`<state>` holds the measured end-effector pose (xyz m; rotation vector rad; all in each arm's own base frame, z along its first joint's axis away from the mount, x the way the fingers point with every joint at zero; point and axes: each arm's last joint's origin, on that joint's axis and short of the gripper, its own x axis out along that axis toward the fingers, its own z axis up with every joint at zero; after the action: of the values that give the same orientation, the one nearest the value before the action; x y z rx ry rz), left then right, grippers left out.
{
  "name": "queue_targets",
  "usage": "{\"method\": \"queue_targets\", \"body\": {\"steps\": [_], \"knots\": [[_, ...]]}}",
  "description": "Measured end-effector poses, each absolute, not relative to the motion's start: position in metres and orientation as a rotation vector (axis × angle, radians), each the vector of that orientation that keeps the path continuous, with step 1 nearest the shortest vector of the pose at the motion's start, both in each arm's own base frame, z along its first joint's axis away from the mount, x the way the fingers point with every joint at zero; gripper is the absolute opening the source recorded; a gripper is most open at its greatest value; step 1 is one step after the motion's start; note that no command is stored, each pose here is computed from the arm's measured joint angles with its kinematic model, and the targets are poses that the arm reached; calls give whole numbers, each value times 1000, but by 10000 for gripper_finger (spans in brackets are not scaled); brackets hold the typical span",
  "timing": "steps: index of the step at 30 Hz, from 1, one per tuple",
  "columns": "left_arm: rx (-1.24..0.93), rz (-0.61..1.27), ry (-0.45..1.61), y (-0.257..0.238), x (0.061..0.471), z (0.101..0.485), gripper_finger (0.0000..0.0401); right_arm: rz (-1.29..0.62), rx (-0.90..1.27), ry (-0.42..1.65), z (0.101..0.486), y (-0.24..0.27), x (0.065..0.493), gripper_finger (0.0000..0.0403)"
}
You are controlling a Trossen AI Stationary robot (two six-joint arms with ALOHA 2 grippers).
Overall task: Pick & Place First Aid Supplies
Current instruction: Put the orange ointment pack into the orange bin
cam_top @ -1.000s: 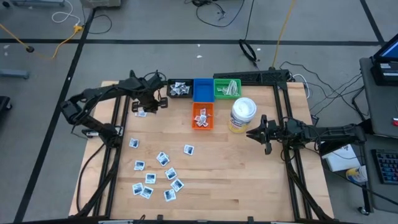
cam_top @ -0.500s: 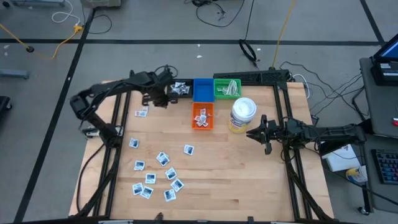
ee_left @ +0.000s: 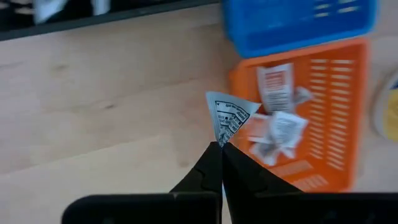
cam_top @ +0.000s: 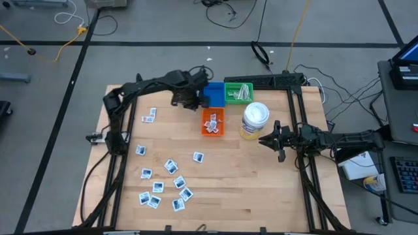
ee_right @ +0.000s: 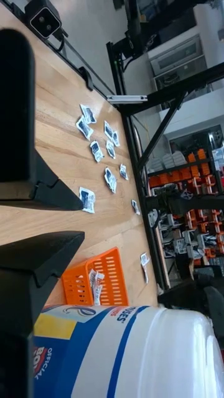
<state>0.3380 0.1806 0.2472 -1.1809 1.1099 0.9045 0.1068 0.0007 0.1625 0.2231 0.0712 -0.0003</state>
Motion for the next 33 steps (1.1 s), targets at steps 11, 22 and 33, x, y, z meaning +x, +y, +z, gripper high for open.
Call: {"method": "queue_targets", "body": {"steps": [11,22,33], "knots": [[-1152,834,1072,171,385,269,2,2,223,71,163,1,107,59],[-1122,882,1110,155,399,246,1,2,195,71,163,1,107,59],[-1130,823,1197,146,423,199,4,2,196,71,163,1,107,59]]}}
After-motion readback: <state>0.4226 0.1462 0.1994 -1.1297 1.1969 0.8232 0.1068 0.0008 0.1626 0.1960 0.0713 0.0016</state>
